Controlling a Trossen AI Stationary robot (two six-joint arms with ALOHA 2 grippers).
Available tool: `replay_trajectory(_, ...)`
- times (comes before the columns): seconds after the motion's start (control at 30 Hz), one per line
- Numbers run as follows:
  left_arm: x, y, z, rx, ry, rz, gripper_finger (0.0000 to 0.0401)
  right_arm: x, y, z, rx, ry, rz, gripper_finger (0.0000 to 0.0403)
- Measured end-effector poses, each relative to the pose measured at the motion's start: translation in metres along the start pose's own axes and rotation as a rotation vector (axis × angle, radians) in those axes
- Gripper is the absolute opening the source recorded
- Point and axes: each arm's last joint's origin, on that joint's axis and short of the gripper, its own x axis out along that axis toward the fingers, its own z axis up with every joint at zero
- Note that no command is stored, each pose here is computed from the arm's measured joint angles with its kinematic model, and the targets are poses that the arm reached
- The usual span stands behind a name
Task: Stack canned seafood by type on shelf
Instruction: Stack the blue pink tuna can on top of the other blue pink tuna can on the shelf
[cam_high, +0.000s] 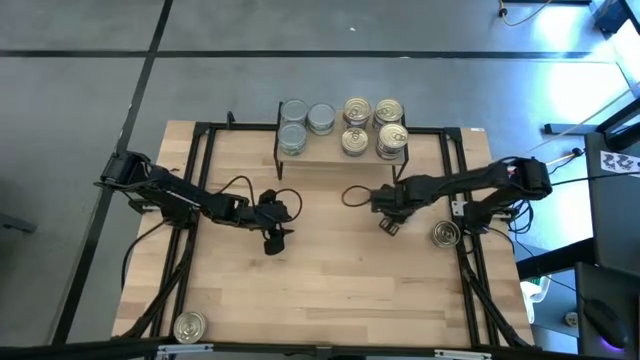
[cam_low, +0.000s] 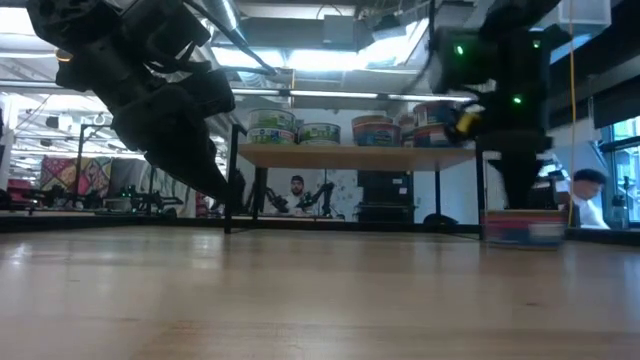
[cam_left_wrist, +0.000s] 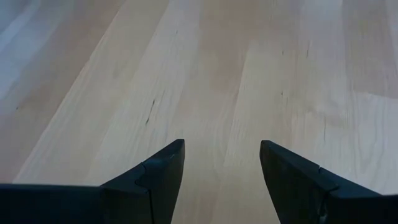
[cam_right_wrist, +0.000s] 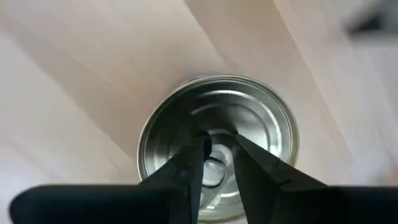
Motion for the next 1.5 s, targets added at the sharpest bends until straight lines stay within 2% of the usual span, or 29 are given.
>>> replay_trajectory(0.23, 0.0, 0.0, 0.0, 0.0, 0.0, -0.001, 0.0208, -0.004, 0.032, 0.014, -0.148, -0.285, 0.136, 0.0087)
replay_trajectory(0.3, 0.0, 0.0, 0.0, 0.0, 0.0, -0.002, 0.0208, -0.003, 0.04, 0.019, -0.191, -0.355, 0.145, 0.0087)
replay_trajectory(0.5, 0.0, 0.0, 0.0, -0.001, -0.005, -0.004, 0.0208, 0.018, 0.06, 0.034, -0.287, -0.472, 0.122, 0.0087)
replay_trajectory(0.77, 0.001, -0.002, 0.007, -0.004, -0.077, -0.026, 0.0208, 0.037, 0.083, 0.058, -0.355, -0.681, 0.212, 0.0087)
replay_trajectory(1.03, 0.013, -0.006, 0.008, 0.0, -0.126, -0.04, 0.0208, 0.048, 0.104, 0.079, -0.388, -0.796, 0.265, 0.0087)
replay_trajectory(1.2, 0.017, -0.009, 0.015, 0.032, -0.192, -0.052, 0.0208, 0.033, 0.11, 0.088, -0.434, -0.877, 0.28, 0.0087)
replay_trajectory(1.3, 0.017, -0.012, 0.024, 0.067, -0.219, -0.055, 0.0208, 0.015, 0.108, 0.083, -0.492, -0.89, 0.3, 0.0087)
replay_trajectory(1.4, 0.016, -0.013, 0.035, 0.102, -0.246, -0.058, 0.0208, -0.018, 0.102, 0.075, -0.518, -0.931, 0.312, 0.0087)
replay_trajectory(1.5, 0.018, -0.007, 0.04, 0.122, -0.238, -0.074, 0.0208, -0.033, 0.094, 0.063, -0.544, -0.882, 0.287, 0.0087)
